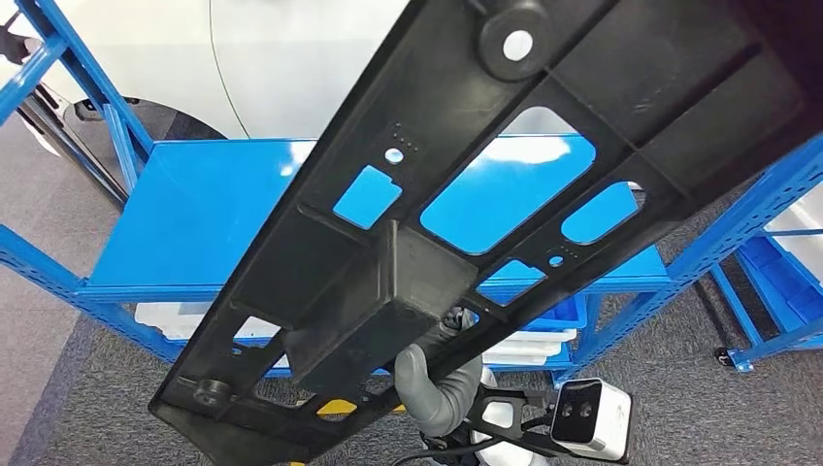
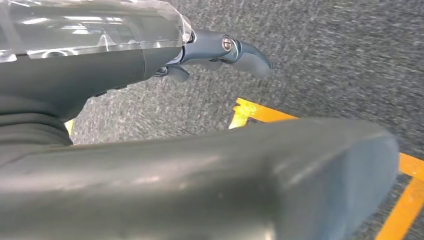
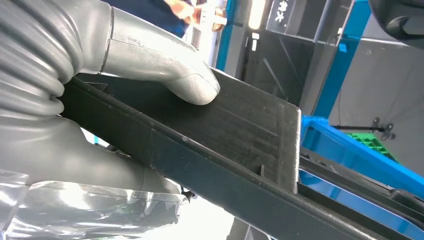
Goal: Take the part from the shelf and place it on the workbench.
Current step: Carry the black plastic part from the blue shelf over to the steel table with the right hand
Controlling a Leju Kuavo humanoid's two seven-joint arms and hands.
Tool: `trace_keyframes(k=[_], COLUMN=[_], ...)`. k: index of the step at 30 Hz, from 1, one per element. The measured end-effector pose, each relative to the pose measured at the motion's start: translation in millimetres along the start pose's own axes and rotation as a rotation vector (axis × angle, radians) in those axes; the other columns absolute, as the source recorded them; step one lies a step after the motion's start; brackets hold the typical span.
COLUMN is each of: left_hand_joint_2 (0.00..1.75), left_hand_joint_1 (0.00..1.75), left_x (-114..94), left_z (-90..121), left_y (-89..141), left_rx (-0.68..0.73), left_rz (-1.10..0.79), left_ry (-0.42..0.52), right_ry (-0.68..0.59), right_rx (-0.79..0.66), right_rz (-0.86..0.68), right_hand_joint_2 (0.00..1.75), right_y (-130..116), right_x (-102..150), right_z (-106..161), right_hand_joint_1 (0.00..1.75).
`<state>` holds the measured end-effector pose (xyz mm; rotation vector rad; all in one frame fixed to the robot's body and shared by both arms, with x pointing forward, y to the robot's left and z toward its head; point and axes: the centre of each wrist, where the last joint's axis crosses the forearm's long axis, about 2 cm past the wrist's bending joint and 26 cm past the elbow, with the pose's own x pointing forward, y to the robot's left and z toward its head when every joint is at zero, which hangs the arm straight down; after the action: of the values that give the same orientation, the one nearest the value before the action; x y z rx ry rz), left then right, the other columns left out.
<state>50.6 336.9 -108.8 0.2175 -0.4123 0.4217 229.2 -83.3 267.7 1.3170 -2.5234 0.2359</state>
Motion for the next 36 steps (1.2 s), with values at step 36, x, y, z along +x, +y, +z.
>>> trace_keyframes(k=[36], left_hand_joint_2=[0.00], left_hand_joint_1=[0.00], left_x=[-9], left_z=[6], left_y=[-23], left_rx=[-0.060], left_rz=[-0.027], left_ry=[0.040], right_ry=[0.095], right_rx=[0.082], right_rz=[0.043], right_hand_joint_2=[1.75], right_y=[-12], right_x=[1], right_z=[22], right_hand_joint_1=[1.75])
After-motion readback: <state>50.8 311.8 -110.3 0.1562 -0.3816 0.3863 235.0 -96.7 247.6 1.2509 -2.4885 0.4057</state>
